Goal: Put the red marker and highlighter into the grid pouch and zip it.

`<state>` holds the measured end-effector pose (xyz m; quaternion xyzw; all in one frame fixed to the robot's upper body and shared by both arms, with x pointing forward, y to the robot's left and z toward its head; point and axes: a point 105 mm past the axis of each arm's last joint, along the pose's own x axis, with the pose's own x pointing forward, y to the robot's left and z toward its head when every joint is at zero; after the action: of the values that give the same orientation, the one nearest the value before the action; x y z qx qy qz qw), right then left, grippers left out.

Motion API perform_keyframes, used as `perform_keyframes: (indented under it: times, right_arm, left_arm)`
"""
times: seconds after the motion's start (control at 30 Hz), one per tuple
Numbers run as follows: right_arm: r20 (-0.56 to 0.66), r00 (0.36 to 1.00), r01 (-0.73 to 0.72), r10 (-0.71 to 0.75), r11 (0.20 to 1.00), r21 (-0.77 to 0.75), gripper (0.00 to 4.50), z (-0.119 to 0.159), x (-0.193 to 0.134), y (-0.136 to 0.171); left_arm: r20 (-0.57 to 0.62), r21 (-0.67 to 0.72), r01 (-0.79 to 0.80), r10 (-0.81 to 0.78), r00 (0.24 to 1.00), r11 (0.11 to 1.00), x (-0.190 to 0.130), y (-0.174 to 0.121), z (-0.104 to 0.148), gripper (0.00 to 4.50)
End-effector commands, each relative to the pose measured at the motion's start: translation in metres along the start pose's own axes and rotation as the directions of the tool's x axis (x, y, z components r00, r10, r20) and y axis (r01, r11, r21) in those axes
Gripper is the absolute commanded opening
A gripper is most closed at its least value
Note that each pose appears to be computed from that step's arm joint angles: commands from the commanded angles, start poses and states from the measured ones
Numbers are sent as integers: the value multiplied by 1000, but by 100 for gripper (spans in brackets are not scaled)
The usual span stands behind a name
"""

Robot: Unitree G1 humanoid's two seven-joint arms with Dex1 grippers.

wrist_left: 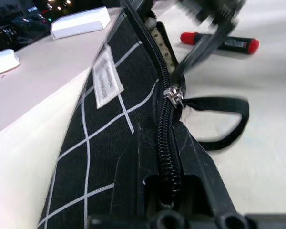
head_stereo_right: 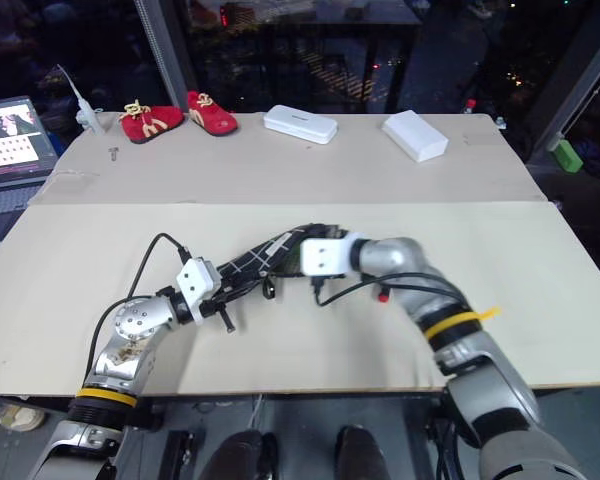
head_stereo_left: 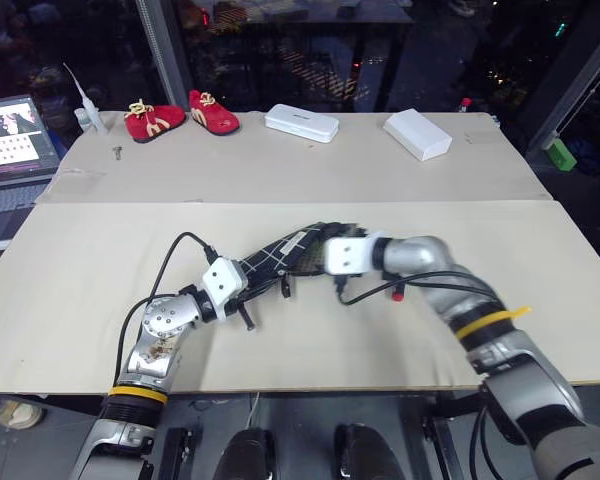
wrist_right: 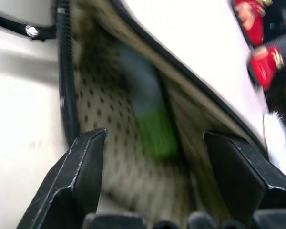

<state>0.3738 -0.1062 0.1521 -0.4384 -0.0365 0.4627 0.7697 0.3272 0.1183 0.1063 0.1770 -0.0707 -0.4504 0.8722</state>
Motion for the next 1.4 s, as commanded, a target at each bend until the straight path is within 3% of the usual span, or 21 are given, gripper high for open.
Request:
perform_keyframes:
  times: [0.03,0.1,0.2,0.4,0.6,0.93,1.03,1.27,1.4]
  right_arm:
    - [58,997,-69,55,953,295,366,-1,-56,1]
    - [16,1000,-12,6,914,405,366,-11,-71,-2]
    - [-149,981,184,-126,847,499,366,-35,-79,-12]
    - [-412,896,403,-165,690,601,366,-74,-69,2]
    - [-521,833,517,-185,592,618,366,-92,-64,2]
    - [-599,793,545,-109,567,618,366,-110,-58,29]
    - [-588,804,531,-86,549,645,298,-112,-56,39]
    - [-546,834,483,-80,585,652,55,-103,-55,42]
    - [-501,853,468,-148,644,605,50,-90,-51,22]
  left_arm:
    - [37,25,-12,11,999,1000,0,1,9,0]
    - [37,22,-17,16,999,1000,-1,1,9,0]
    - [34,10,-25,25,999,1000,-3,-1,7,0]
    - [32,-13,-24,24,999,1000,-3,-5,5,0]
    - [29,-29,-26,27,999,999,-2,-5,1,0]
    - [36,-44,-42,44,998,998,1,-1,-1,0]
    - [38,-43,-44,45,998,998,2,0,-1,0]
    - [39,-36,-53,55,998,998,1,3,0,0]
    - [38,-34,-55,57,998,998,-1,2,0,0]
